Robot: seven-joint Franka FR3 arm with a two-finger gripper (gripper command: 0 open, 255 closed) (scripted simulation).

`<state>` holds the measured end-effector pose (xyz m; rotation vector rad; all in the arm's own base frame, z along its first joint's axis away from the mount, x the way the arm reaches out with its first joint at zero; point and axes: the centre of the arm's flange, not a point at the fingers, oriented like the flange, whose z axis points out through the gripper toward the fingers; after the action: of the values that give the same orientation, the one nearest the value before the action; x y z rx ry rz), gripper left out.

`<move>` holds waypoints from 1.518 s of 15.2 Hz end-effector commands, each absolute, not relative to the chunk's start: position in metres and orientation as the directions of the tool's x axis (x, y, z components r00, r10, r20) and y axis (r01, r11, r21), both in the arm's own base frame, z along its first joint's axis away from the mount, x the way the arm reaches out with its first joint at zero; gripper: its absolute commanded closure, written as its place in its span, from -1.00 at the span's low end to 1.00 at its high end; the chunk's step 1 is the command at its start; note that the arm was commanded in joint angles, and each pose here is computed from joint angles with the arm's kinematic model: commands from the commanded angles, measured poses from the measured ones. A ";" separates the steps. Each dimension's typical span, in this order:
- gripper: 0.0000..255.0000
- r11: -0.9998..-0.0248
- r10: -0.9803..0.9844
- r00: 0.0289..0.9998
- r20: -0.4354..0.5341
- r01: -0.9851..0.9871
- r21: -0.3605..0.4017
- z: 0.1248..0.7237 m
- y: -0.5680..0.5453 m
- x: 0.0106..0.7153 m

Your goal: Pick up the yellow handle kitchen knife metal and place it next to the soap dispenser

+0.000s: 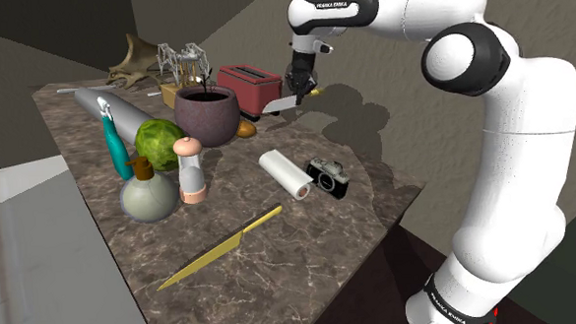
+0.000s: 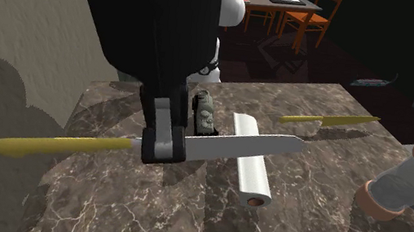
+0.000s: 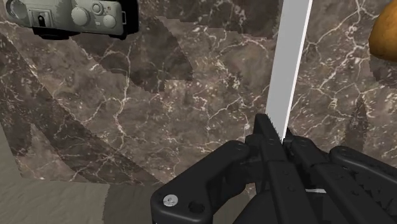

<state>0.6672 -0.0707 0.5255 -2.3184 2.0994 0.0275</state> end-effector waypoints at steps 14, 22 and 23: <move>1.00 -0.099 -0.995 0.099 -0.022 -0.995 0.002 0.570 0.004 0.643; 1.00 -0.099 -0.995 0.099 -0.022 -0.995 0.002 0.570 0.105 0.611; 1.00 -0.099 -0.995 0.099 -0.022 -0.995 0.002 0.570 0.118 0.607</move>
<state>0.6106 0.1049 0.5703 -2.3200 2.0979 0.0276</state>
